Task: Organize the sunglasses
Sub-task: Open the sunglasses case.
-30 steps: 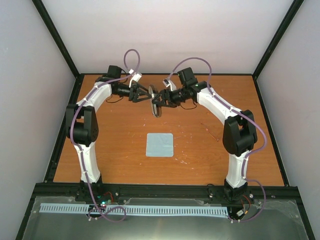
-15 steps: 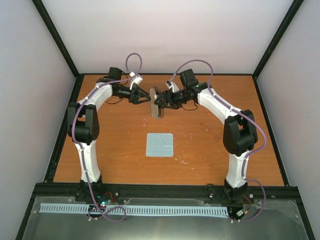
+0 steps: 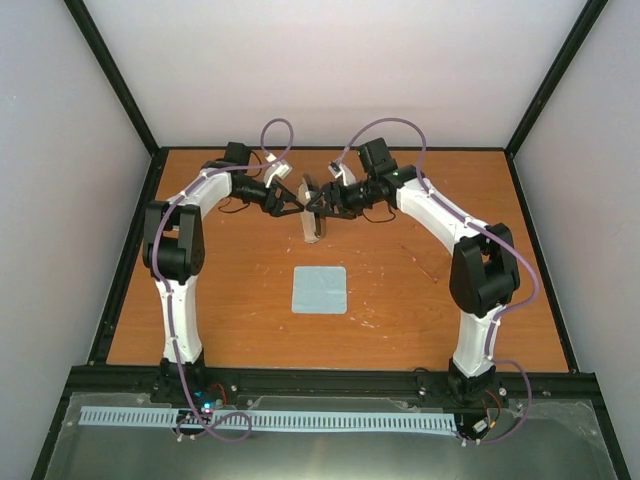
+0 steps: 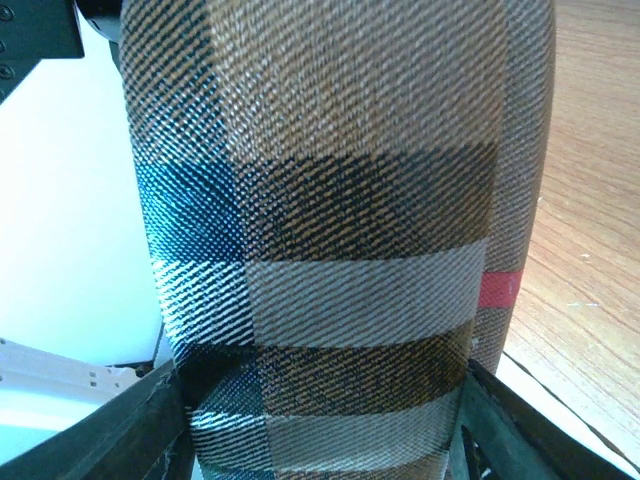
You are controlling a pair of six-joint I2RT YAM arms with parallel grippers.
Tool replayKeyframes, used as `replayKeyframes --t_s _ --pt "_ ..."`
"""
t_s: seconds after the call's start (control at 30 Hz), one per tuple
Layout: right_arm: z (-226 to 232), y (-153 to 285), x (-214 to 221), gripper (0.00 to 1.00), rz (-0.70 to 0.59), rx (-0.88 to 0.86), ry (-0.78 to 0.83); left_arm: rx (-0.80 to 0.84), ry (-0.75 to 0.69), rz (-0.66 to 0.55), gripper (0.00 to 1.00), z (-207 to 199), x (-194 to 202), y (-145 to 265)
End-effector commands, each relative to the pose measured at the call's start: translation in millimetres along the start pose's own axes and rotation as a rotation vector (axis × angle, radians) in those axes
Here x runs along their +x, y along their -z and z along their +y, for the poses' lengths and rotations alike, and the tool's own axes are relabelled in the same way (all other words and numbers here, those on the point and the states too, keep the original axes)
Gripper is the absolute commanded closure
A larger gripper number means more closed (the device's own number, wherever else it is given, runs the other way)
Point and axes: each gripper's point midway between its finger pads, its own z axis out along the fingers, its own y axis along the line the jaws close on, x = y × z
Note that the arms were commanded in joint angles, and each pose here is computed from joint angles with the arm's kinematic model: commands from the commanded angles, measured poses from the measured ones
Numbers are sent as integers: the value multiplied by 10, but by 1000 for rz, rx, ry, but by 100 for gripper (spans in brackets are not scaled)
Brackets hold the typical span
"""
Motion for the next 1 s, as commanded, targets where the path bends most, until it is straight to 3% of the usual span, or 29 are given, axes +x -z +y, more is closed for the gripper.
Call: replayKeyframes --t_s 0.0,0.13,0.43,0.67,0.8,0.97 --pt "269 114 -22 97 -6 -63 109 -90 -33 48 13 154 41 5" --pt "55 58 59 97 43 -57 75 -132 -50 -9 10 163 -129 196" --pt "85 8 147 97 107 -114 66 -210 -149 -55 16 245 -402 298" --pt "102 -44 191 97 147 -144 67 -204 -196 -71 30 236 -547 304" --pt "132 -88 201 97 159 -160 72 -179 -214 -64 43 173 -561 215" --pt "134 -96 207 97 165 -168 70 -129 -219 -48 50 68 -509 99"
